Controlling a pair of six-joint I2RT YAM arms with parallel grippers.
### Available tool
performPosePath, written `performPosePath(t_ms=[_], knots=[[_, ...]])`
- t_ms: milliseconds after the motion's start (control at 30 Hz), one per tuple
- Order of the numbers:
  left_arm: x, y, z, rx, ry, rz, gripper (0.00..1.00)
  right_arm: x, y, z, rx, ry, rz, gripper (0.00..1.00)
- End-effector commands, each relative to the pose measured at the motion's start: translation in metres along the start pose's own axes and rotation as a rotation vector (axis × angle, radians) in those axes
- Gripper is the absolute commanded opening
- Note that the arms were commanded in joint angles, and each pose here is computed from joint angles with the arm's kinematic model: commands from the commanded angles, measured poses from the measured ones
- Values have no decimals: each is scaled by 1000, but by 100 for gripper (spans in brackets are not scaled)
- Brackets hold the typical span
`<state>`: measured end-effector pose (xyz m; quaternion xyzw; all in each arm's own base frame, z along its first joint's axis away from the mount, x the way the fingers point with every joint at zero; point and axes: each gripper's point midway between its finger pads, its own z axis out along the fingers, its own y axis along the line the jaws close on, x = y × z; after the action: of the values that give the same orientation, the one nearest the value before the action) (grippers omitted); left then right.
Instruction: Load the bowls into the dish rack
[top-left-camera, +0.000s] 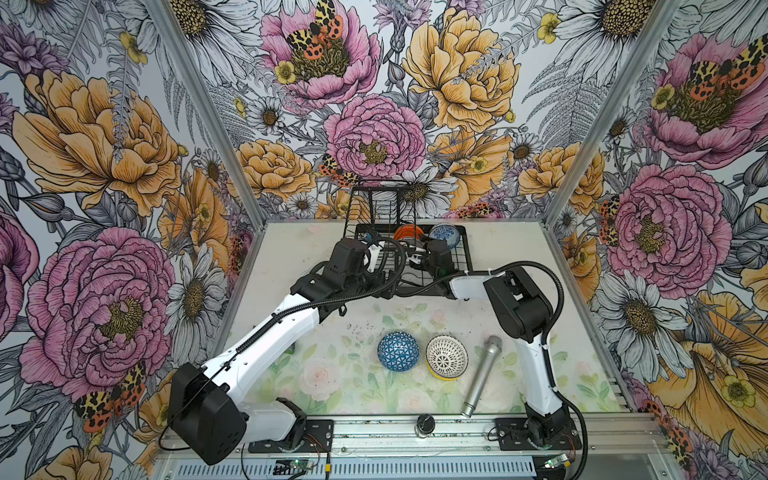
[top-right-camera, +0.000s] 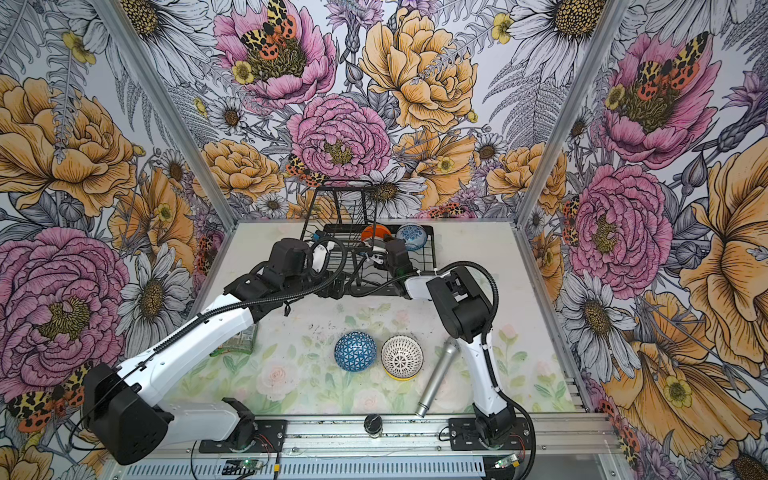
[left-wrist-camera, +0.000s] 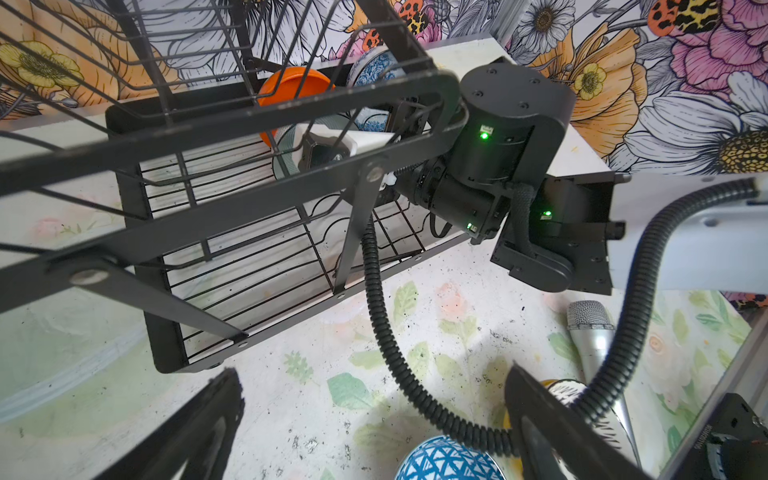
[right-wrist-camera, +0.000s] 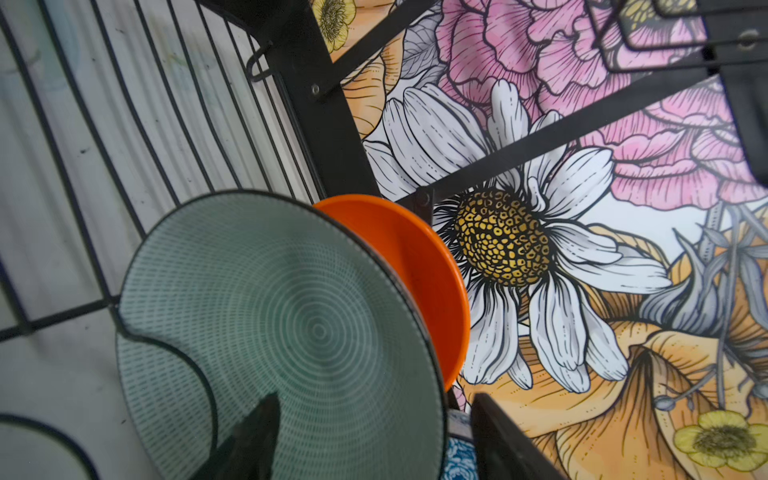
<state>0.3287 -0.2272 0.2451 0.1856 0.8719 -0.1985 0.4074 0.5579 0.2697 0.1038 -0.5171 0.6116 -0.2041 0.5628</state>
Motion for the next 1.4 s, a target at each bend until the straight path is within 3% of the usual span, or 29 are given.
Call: performPosePath(t_ms=[0,200,800,1367], knots=[[-5,-3,-8,5,-38,-2,99,-16,-25,-12,43,-25,14,91],[-4,-2,-11,1,-41,-1,99,-16,-34,-21,60,-20,6,99],[0,1,-10,-8,-35,-2,99,6,-51,-61,92,47,1,99],[10,9,-7,-23,-12,-26,99,13,-64,-114,49,134,277,99]])
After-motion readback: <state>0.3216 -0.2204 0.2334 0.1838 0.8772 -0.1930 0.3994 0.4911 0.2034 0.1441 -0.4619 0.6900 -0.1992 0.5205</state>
